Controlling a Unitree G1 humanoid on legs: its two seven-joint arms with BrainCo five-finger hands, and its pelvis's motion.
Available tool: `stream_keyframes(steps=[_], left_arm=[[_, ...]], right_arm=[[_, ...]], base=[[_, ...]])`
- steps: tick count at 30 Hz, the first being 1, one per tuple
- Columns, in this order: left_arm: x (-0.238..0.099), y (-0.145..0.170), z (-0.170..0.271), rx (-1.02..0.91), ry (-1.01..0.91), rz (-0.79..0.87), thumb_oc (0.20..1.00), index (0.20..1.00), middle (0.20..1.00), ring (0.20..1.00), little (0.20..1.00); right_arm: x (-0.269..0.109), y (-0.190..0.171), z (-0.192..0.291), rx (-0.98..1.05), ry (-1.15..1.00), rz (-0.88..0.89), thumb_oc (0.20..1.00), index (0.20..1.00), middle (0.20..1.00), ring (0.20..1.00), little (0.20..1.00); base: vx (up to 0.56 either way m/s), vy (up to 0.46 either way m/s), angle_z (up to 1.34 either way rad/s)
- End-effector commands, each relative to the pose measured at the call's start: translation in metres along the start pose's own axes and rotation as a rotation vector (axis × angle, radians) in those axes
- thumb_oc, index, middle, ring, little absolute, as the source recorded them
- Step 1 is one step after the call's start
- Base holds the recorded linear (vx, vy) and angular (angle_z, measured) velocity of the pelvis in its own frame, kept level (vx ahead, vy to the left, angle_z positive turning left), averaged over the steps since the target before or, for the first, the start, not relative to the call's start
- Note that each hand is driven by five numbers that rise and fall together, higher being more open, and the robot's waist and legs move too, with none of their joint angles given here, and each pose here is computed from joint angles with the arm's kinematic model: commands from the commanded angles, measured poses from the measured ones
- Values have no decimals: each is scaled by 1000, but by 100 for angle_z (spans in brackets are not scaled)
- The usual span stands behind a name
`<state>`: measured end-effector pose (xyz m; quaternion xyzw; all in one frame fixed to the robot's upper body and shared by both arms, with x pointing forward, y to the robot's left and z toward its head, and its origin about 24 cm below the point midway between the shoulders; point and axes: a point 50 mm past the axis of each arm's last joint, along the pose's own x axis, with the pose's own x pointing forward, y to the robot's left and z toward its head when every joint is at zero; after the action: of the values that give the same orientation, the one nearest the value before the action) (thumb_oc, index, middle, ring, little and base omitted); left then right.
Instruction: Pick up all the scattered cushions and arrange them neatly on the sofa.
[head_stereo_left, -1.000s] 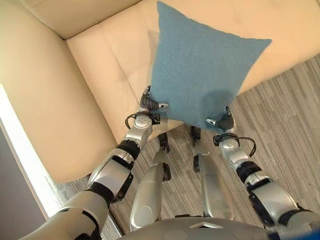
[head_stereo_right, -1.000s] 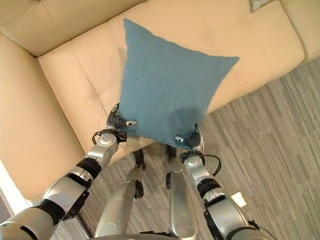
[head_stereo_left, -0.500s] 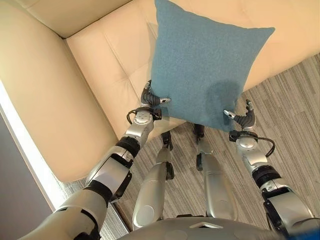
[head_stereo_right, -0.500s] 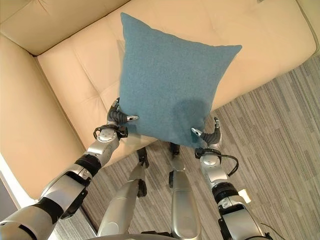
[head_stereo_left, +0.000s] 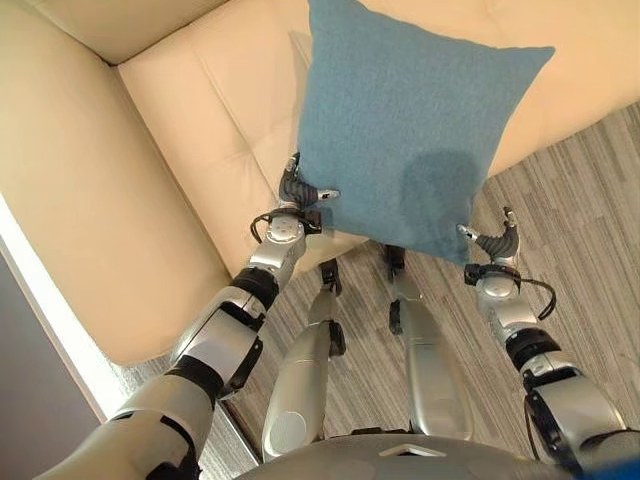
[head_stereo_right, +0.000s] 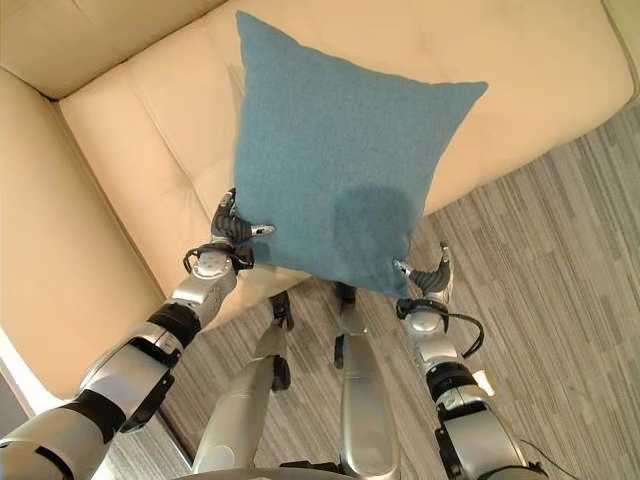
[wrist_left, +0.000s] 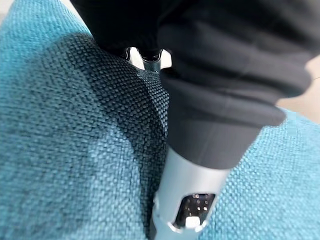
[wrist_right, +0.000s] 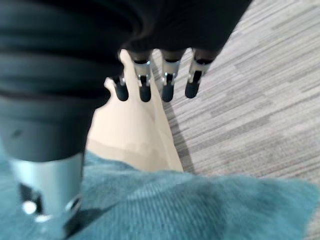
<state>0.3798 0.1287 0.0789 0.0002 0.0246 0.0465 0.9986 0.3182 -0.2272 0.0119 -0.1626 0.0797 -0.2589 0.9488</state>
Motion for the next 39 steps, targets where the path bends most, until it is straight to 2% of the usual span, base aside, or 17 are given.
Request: stream_keyframes(steps=[1, 8, 12, 15, 16, 18, 19, 20, 21, 23, 27, 34, 39], left_arm=[[9, -32, 28, 27, -61, -99, 1000, 1000, 1000, 1000, 1000], [9, -34, 35, -12, -80, -132, 1000, 1000, 1000, 1000, 1000], [4, -50, 40, -132, -92, -180, 1000, 1000, 1000, 1000, 1000], [1, -55, 40, -190, -94, -197, 1000, 1000, 1000, 1000, 1000], [-5, -67, 41, -279, -98, -232, 1000, 1000, 1000, 1000, 1000], [-10, -74, 44, -343, -108, -254, 1000, 1000, 1000, 1000, 1000], [-15, -80, 44, -400, -111, -276, 620, 620, 620, 620, 620], [-17, -82, 45, -425, -114, -285, 464, 464, 464, 464, 464], [-20, -84, 44, -456, -113, -291, 200, 200, 200, 200, 200], [-25, -86, 40, -516, -101, -296, 200, 200, 200, 200, 200], [-33, -77, 25, -499, -86, -289, 200, 200, 200, 200, 200], [-54, -50, -10, -494, -32, -242, 200, 200, 200, 200, 200], [-81, -37, -23, -427, -52, -299, 200, 200, 200, 200, 200]], right_arm=[[14, -12, 20, 16, -62, -44, 1000, 1000, 1000, 1000, 1000], [33, -8, 58, 24, -130, -1, 1000, 1000, 1000, 1000, 1000], [28, 26, 93, 124, -195, 109, 1000, 1000, 1000, 1000, 1000], [23, 40, 101, 151, -209, 167, 1000, 1000, 1000, 1000, 1000], [10, 63, 111, 208, -230, 265, 1000, 1000, 1000, 1000, 1000], [-1, 76, 119, 234, -261, 330, 1000, 1000, 1000, 1000, 1000], [-9, 84, 123, 236, -290, 382, 598, 598, 598, 598, 598], [-12, 87, 124, 238, -301, 400, 467, 467, 467, 467, 467], [-17, 90, 126, 244, -320, 423, 200, 200, 200, 200, 200], [-25, 92, 124, 266, -337, 456, 200, 200, 200, 200, 200], [-30, 82, 108, 267, -340, 455, 200, 200, 200, 200, 200], [-41, 50, 64, 261, -291, 428, 200, 200, 200, 200, 200], [-56, 28, 45, 226, -309, 442, 200, 200, 200, 200, 200]], base=[[0, 0, 0], [18, -31, 3], [7, -4, -1], [5, -11, 0], [15, -36, 1], [13, -42, 1], [4, -40, 2], [-1, -44, 3], [0, -49, 4], [11, -62, 5], [26, -72, 3], [52, -44, 12], [55, -37, 15]])
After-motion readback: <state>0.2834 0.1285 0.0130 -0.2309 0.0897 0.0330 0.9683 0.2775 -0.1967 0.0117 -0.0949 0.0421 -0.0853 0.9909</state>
